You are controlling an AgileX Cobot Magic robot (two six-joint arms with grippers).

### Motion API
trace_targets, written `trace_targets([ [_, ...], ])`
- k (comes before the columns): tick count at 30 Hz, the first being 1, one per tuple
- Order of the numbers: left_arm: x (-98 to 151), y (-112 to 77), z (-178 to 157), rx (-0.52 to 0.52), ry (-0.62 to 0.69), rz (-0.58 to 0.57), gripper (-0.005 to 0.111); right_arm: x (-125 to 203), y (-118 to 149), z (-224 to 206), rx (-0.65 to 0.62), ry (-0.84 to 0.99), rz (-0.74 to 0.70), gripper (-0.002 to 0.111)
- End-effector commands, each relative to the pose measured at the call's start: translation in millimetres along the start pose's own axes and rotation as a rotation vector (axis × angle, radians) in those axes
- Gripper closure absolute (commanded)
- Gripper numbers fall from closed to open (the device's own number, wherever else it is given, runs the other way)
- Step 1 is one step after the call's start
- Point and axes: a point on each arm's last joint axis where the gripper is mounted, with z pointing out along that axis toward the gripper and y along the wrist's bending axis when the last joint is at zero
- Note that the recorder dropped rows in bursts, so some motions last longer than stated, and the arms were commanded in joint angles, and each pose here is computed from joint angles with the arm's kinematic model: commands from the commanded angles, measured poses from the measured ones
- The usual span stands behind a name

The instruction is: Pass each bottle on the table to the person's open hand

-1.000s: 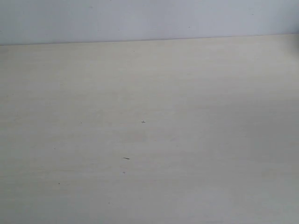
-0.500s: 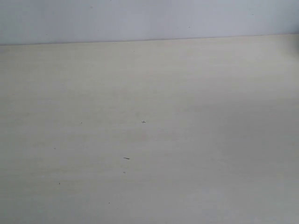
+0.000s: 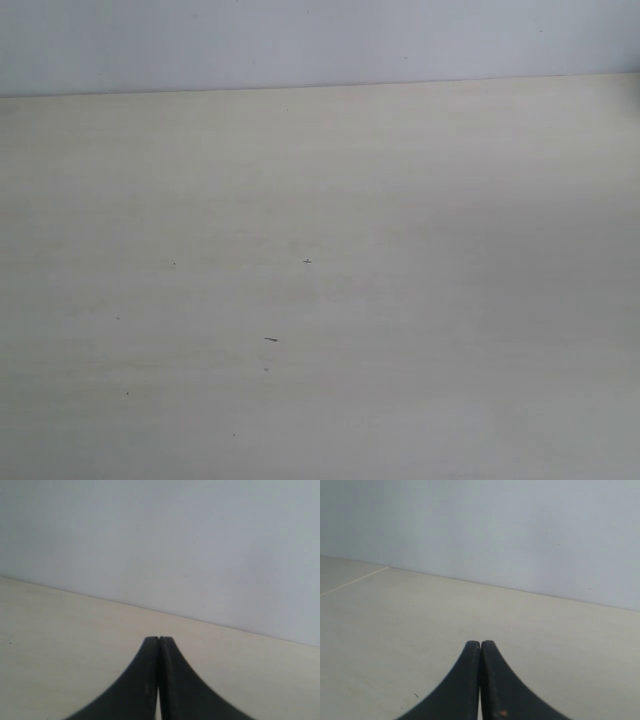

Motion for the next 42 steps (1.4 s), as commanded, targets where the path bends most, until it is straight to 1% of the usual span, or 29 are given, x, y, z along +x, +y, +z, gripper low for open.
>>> trace_targets([
  [1, 1, 0.2, 0, 0.0, -0.005, -0.003, 0.104, 0, 0, 0, -0.001, -0.01, -0.002, 0.108],
  [22, 1, 0.2, 0, 0.0, -0.005, -0.003, 0.104, -1, 0, 0, -0.002, -0.03, -0.003, 0.108],
  [25, 1, 0.2, 0, 0.0, -0.005, -0.003, 0.104, -4, -2, 0, 0.017, -0.063, -0.057, 0.108],
  [27, 1, 0.2, 0, 0.0, -0.005, -0.003, 0.104, -5, -4, 0, 0.038, -0.074, -0.124, 0.108],
  [29, 1, 0.2, 0, 0.0, -0.005, -0.003, 0.104, 0, -8, 4, 0.095, -0.079, -0.191, 0.108],
  [31, 1, 0.2, 0, 0.0, -0.005, -0.003, 0.104, 6, -14, 9, 0.174, -0.103, -0.215, 0.108],
  [35, 1, 0.2, 0, 0.0, -0.005, -0.003, 0.104, 17, -28, 16, 0.37, -0.269, -0.195, 0.108],
  [37, 1, 0.2, 0, 0.0, -0.005, -0.001, 0.104, 24, -33, 18, 0.432, -0.334, -0.158, 0.108],
  [39, 1, 0.2, 0, 0.0, -0.005, -0.001, 0.104, 36, -38, 20, 0.476, -0.331, -0.148, 0.108],
  [41, 1, 0.2, 0, 0.0, -0.005, -0.001, 0.104, 36, -39, 20, 0.505, -0.336, -0.15, 0.108],
  [42, 1, 0.2, 0, 0.0, -0.005, -0.001, 0.104, 39, -40, 21, 0.514, -0.3, -0.143, 0.108],
])
